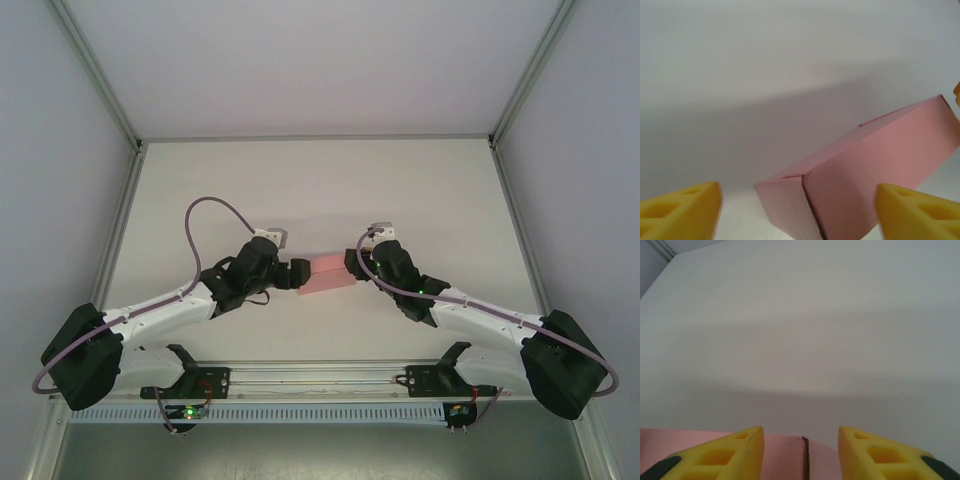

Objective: Assemble paper box

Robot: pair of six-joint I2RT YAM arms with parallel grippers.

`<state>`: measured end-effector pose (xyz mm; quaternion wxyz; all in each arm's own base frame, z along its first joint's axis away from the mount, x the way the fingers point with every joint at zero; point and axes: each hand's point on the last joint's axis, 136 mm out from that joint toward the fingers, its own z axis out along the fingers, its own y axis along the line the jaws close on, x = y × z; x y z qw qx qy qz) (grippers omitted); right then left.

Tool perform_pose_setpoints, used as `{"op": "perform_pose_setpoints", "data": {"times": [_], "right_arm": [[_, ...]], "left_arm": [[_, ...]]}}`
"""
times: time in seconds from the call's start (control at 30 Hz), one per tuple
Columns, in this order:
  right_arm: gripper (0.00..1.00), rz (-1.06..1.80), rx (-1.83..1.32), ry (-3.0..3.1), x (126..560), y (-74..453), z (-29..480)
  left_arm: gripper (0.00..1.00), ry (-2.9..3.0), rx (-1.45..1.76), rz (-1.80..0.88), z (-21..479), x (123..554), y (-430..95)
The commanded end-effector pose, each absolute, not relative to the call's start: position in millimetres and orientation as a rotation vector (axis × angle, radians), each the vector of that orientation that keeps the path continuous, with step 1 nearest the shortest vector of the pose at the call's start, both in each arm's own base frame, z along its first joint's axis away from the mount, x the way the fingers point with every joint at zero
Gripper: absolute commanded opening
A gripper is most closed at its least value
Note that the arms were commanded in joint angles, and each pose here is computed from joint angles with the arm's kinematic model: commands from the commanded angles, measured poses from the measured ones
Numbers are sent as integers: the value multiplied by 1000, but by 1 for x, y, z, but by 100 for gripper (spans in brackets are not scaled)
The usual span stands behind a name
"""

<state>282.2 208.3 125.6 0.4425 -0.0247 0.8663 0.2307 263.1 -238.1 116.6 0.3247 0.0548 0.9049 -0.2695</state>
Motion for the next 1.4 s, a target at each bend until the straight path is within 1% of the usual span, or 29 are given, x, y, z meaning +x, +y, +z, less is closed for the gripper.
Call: {"op": "perform_pose_setpoints", "data": {"times": [0.0, 0.03, 0.07, 0.1, 0.13, 0.17, 0.33, 0.4, 0.5, 0.67, 0.83, 0.93, 1.1, 1.3, 1.37], "right_arm": [[49, 548, -103, 2099, 286, 205, 145], [55, 546, -117, 2088, 287, 205, 149], [63, 553, -149, 2078, 286, 207, 152], [74, 559, -194, 2065, 286, 209, 156], [97, 558, -261, 2049, 285, 213, 160], [98, 553, -331, 2033, 284, 217, 163], [98, 408, -778, 1888, 276, 232, 174], [98, 379, -985, 1810, 267, 243, 173], [98, 357, -1243, 1674, 254, 257, 173], [98, 337, -1461, 1592, 249, 269, 175], [98, 407, -1743, 1541, 229, 277, 163], [98, 437, -1853, 1556, 220, 279, 160], [98, 373, -1899, 1602, 233, 278, 147], [98, 347, -1982, 1739, 245, 279, 123], [98, 298, -2009, 1792, 252, 279, 113]], "left_arm": [[98, 2368, 182, -632, 126, 267, -231], [100, 2360, 188, -618, 129, 269, -230], [100, 2351, 188, -602, 133, 270, -228], [100, 2340, 179, -578, 138, 273, -224], [100, 2326, 167, -533, 142, 276, -218], [100, 2314, 138, -472, 146, 280, -209], [100, 2271, -206, 21, 165, 293, -117], [100, 2281, -285, 140, 168, 290, -92], [100, 2301, -336, 231, 167, 287, -73], [100, 2307, -333, 221, 161, 288, -72], [100, 2320, -348, 248, 155, 287, -66], [100, 2333, -345, 264, 150, 286, -63], [100, 2347, -335, 255, 146, 285, -64], [100, 2364, -331, 270, 138, 283, -63], [100, 2368, -328, 265, 138, 282, -63]]}}
